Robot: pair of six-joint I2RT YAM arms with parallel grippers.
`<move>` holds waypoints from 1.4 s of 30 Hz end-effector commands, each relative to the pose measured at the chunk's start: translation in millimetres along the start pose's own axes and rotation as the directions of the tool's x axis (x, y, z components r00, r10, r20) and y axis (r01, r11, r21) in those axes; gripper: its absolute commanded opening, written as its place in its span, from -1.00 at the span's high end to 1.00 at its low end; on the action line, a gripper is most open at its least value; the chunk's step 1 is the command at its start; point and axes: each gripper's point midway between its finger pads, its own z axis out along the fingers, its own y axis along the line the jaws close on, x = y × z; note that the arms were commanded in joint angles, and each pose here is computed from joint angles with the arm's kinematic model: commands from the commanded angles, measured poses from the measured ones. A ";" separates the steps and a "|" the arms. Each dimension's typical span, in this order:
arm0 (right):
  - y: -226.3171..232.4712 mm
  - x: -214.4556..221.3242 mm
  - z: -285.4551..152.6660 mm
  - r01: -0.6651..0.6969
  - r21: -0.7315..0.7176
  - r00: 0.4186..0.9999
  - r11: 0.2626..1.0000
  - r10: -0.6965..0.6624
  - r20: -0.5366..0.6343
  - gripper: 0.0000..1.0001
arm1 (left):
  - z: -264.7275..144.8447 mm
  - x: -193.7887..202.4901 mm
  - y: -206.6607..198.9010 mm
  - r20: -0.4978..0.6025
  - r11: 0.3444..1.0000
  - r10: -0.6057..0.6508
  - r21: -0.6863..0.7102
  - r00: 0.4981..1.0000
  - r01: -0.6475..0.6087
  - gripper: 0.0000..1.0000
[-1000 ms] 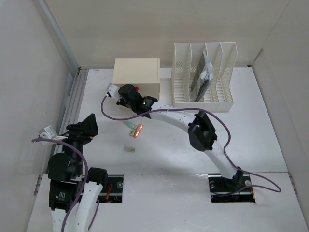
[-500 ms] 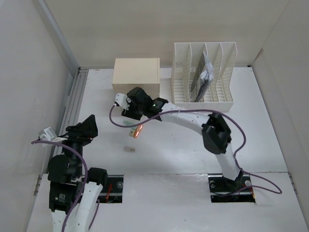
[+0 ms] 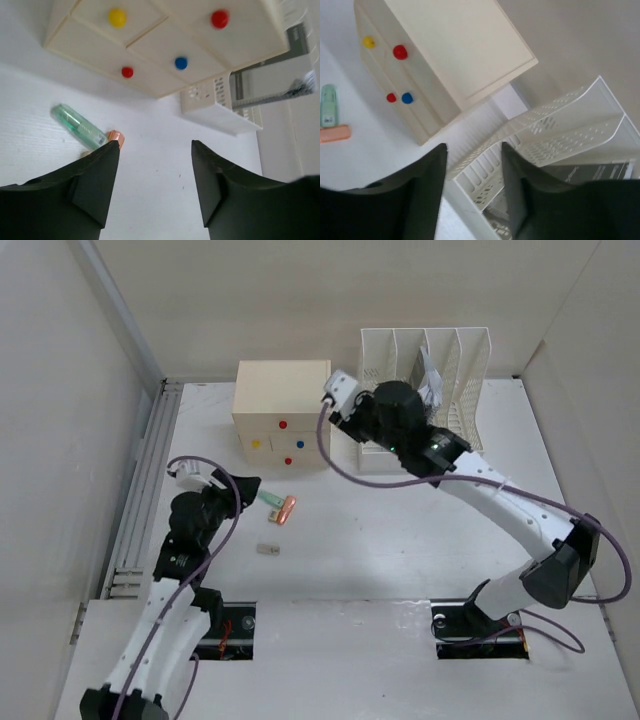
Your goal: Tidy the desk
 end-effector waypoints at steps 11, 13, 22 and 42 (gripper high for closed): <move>-45.3 -13.3 -47.0 -0.254 -0.308 0.914 0.917 0.331 0.233 -0.17 | 80.5 17.8 -58.2 -0.057 0.966 -0.052 0.251 0.997 0.064 -0.26; -43.4 -17.0 -50.2 -0.263 -0.321 0.905 0.910 0.348 0.245 -0.15 | 88.3 22.1 -60.1 -0.059 0.967 -0.064 0.242 0.996 0.076 -0.22; -39.3 -19.6 -62.7 -0.266 -0.354 0.890 0.897 0.370 0.268 -0.12 | 130.0 22.1 -56.3 0.049 0.974 -0.173 0.155 0.984 0.164 -0.12; -33.6 -25.1 -76.6 -0.249 -0.371 0.882 0.894 0.368 0.295 -0.08 | 164.1 35.3 -71.7 0.037 0.977 -0.181 0.118 0.983 0.176 0.22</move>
